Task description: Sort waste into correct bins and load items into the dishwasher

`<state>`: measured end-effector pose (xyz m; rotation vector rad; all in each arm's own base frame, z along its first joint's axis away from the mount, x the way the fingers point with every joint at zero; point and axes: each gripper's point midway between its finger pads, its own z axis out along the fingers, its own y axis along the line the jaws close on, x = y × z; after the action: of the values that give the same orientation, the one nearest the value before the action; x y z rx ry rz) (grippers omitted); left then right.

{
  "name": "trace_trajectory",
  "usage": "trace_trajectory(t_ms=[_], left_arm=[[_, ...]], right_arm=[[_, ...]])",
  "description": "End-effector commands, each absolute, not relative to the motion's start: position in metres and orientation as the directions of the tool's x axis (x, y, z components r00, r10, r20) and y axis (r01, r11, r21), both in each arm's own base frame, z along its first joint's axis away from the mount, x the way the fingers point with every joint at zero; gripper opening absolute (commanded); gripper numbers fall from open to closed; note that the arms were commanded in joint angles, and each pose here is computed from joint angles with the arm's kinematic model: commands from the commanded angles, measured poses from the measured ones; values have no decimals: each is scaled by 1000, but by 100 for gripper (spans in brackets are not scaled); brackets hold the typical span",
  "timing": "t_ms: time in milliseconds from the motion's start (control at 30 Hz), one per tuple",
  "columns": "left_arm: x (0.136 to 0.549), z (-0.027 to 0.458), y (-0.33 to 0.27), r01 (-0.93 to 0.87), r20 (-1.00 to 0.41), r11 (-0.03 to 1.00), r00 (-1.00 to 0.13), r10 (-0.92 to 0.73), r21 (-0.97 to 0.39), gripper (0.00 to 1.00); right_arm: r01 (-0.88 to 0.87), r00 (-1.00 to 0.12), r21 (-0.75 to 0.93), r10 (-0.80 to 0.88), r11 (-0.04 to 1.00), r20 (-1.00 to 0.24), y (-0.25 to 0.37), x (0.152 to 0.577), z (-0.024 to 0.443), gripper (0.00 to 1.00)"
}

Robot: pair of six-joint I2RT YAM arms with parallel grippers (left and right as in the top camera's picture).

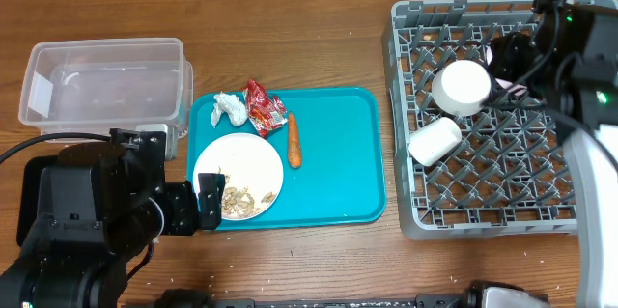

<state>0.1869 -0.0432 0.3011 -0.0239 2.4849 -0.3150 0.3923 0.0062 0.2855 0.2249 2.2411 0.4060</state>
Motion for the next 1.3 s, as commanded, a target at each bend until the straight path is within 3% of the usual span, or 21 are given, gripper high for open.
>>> trace_trajectory(t_ms=[0,133,300,533,633,700,733,833,967,1100,1267], left_arm=[[188,304,-41,65,-599,975,-797,-78,-212,100],[188,304,-41,65,-599,975,-797,-78,-212,100],[188,304,-41,65,-600,975,-797,-78,-212,100],[188,304,-41,65,-600,975,-797,-78,-212,100],[188,304,-41,64,-600,975,-797,-78,-212,100],[188,304,-41,65,-599,975,-797,-78,-212,100],[188,304,-41,65,-600,975,-797,-78,-212,100],[188,304,-41,65,-599,975,-797,-78,-212,100],[188,304,-41,65,-600,975,-797,-78,-212,100],[188,304,-41,65,-600,975,-797,-78,-212,100],[188,304,-41,65,-600,975,-796,-78,-212,100]], right_arm=[[-72,-644,392,257,917,-721,45,364,310,5],[-59,-689,320,194,946,-699,63,335,303,5],[84,-768,289,246,954,-591,60,319,270,4],[-133,-926,447,50,885,-374,144,294,221,5],[-220,-949,435,-89,873,-301,186,278,192,13],[-258,-955,413,-167,874,-245,216,267,166,29],[-262,-957,388,-185,884,-223,230,265,151,31],[-260,-954,311,-194,914,-229,258,271,118,42],[-310,-924,283,-217,908,-316,297,291,89,48],[-219,-925,203,-137,954,-355,295,312,64,49],[-206,-928,187,-130,961,-350,287,316,65,50]])
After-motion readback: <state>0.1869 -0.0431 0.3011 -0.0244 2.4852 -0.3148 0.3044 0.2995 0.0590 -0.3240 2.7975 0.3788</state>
